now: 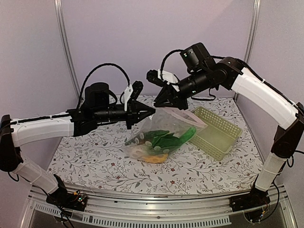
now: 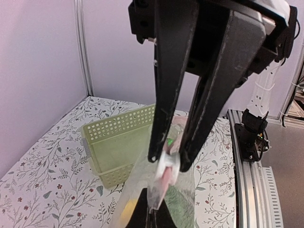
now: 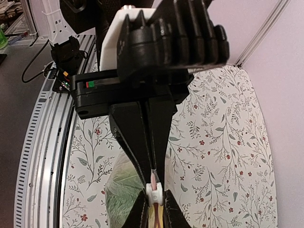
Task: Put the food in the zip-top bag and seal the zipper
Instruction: Zip the zipper on the zipper food storage bag.
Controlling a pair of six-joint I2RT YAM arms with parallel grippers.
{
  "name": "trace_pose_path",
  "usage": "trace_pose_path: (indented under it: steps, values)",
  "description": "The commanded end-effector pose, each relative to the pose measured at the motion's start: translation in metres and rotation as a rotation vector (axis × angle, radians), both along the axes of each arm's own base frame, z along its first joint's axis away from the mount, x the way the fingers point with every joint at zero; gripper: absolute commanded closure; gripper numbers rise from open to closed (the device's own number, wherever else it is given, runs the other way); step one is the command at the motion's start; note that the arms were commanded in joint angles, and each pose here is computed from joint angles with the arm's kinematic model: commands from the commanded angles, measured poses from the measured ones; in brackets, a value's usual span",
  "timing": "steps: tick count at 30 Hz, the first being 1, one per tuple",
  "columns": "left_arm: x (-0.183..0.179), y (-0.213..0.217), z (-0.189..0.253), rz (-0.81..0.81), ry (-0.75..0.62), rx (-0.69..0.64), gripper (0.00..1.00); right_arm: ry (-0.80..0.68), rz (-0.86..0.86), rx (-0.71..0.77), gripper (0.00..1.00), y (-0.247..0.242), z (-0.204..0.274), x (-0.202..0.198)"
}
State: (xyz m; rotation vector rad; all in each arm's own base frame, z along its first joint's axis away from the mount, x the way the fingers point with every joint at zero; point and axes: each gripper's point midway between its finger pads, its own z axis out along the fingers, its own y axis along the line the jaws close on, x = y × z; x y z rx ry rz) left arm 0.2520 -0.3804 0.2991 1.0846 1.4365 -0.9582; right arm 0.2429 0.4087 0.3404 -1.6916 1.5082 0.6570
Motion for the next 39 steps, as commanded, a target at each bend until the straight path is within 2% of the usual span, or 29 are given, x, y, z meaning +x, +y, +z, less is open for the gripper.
trace_pose_path:
  steps: [1,17,23,25,27,31,34,39]
  values:
    - [-0.0029,-0.0032,0.0182,-0.014,-0.023,-0.033,1.00,0.031,0.008,-0.008,0.89,0.0051,-0.0049,-0.0020]
    - [-0.0022,-0.0020,0.0176,-0.007,-0.024,-0.031,1.00,0.029,-0.003,-0.021,0.88,0.0061,-0.0098,0.0019]
    - [-0.0012,-0.0019,0.0170,-0.002,-0.024,-0.028,1.00,0.020,-0.008,-0.013,0.96,0.0055,-0.0060,0.0025]
    - [0.0001,-0.0021,0.0191,0.005,-0.030,-0.030,0.90,0.020,-0.007,-0.017,0.99,0.0050,-0.0064,0.0020]
    - [0.0012,-0.0031,0.0216,0.005,-0.041,-0.031,0.89,0.020,-0.004,-0.019,0.99,0.0047,-0.0064,0.0013]
    - [0.0037,-0.0068,0.0246,-0.002,-0.051,-0.027,0.91,0.024,-0.005,-0.017,0.99,0.0036,-0.0052,0.0005]
    - [0.0036,-0.0089,0.0239,-0.012,-0.053,-0.024,1.00,0.025,-0.006,-0.017,0.99,0.0025,-0.0041,-0.0003]
    - [0.0054,-0.0042,0.0245,0.018,-0.060,-0.026,1.00,0.026,-0.023,-0.037,1.00,0.0000,-0.0100,0.0015]
